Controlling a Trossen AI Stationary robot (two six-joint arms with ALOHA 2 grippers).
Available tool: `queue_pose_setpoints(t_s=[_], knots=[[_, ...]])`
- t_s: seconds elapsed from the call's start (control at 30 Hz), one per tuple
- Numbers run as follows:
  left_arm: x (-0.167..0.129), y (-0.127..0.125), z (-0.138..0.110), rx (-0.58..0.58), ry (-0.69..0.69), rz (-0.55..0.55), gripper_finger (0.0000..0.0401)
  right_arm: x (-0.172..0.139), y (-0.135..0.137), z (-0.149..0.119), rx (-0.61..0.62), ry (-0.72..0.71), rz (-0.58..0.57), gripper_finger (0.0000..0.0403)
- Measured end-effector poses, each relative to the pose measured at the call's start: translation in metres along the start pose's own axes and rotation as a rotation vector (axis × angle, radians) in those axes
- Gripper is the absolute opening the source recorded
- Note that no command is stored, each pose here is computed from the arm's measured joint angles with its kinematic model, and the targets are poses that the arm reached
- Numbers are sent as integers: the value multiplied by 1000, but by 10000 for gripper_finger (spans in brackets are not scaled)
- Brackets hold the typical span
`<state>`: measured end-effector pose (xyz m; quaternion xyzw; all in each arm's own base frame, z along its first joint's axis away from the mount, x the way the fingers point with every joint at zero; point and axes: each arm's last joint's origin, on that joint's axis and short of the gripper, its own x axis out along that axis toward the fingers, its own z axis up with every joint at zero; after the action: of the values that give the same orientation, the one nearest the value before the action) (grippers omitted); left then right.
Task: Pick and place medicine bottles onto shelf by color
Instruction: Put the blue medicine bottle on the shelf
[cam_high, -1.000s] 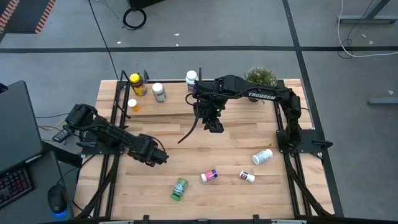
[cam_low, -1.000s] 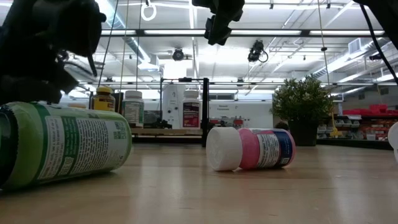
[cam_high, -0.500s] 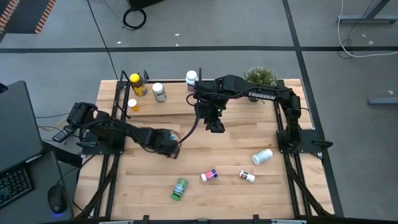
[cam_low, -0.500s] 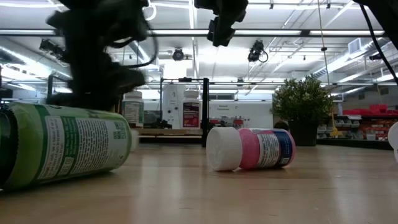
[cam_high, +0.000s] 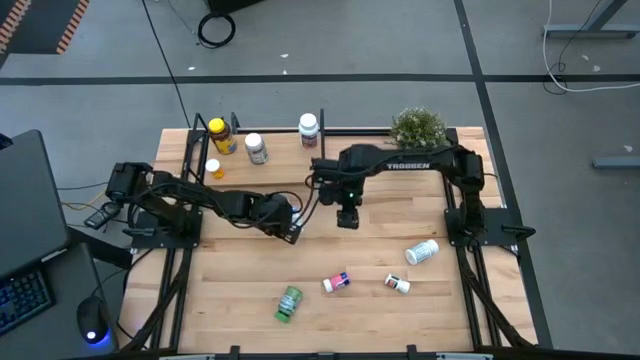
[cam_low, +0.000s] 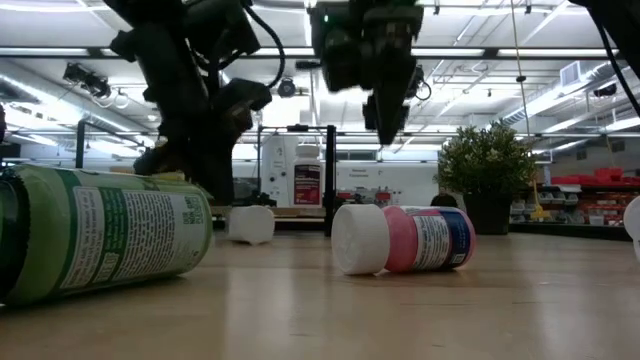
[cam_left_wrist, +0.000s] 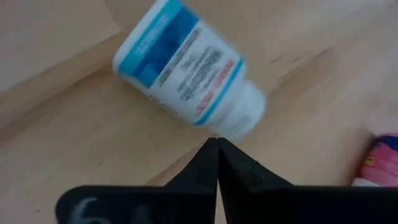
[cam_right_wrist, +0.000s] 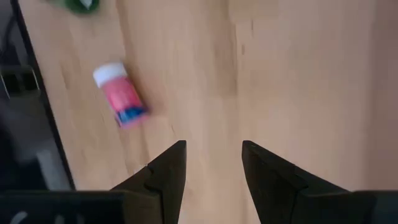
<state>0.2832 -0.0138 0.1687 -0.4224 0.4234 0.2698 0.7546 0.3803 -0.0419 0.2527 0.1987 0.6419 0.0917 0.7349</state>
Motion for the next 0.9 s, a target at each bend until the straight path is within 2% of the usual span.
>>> queue_pose_setpoints(t_s=[0.1, 0.2, 0.33, 0.47, 0.63, 0.9], knots=[[-14, 2, 5, 22, -51, 1, 18, 22, -4, 3, 69, -55, 54, 165], [-29, 7, 11, 60, -100, 17, 16, 37, -5, 5, 117, -106, 49, 165], [-47, 20, 19, 91, -114, 66, 7, 50, 2, 16, 105, -260, -25, 165], [-70, 34, 25, 103, -138, 106, 9, 60, 24, 27, 75, -442, -43, 165], [-103, 46, 32, 102, -227, 70, 23, 73, 50, 30, 101, -612, -104, 165], [-150, 64, 38, 106, -407, -7, 34, 82, 69, 27, 251, -793, -236, 171]])
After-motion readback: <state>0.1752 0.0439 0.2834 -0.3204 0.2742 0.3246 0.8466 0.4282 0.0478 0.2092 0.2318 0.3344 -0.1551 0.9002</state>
